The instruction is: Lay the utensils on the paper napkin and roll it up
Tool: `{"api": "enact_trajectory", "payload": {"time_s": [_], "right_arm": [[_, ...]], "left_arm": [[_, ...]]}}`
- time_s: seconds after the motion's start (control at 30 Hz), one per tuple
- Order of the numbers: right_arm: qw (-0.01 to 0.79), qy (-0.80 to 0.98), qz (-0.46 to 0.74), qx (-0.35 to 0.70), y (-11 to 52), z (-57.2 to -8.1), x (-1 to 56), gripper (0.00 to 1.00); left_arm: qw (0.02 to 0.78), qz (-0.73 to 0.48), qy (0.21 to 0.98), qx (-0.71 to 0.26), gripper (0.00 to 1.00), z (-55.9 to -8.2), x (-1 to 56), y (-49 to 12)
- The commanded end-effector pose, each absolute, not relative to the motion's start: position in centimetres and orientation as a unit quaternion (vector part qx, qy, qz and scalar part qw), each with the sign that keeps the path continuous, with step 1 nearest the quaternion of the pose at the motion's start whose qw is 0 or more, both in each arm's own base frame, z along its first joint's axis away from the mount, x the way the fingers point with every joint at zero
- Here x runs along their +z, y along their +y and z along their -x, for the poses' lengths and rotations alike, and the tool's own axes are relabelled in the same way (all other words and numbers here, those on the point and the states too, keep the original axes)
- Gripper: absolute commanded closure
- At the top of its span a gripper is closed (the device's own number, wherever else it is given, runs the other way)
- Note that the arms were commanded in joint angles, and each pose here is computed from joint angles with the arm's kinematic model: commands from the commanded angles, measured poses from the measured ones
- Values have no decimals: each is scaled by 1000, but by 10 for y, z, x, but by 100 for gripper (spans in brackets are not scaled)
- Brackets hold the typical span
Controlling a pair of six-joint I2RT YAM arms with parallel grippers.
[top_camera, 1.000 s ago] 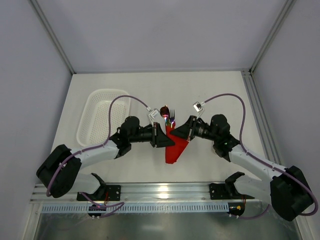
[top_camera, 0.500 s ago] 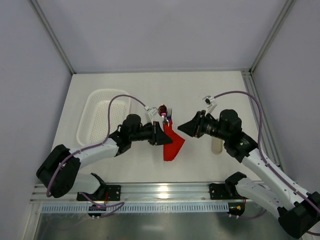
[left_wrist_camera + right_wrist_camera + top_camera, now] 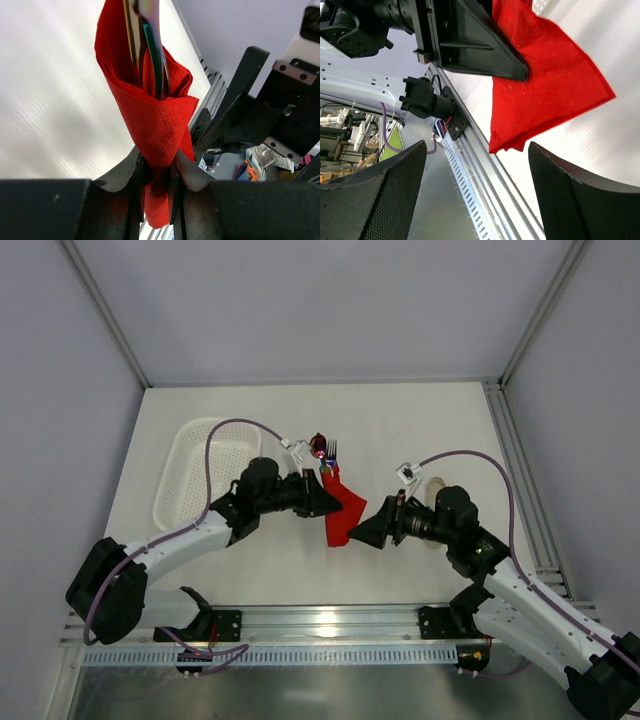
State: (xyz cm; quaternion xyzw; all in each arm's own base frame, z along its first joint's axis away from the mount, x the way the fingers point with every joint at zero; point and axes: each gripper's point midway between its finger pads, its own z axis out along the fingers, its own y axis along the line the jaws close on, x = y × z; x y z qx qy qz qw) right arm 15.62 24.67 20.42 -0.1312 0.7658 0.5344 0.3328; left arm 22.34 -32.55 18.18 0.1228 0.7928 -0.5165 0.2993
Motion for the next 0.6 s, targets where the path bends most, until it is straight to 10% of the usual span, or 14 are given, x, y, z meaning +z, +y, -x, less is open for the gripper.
{"api": "enact_trajectory", "payload": {"time_s": [0.0, 0.57], "right_arm": [[357, 751, 145, 536, 246, -157, 217, 15], [376, 716, 174, 562, 276, -164, 236, 2]], "left_arm": [[350, -133, 748, -548, 100, -231, 242, -329], [348, -126, 706, -604, 100, -218, 289, -331]]}}
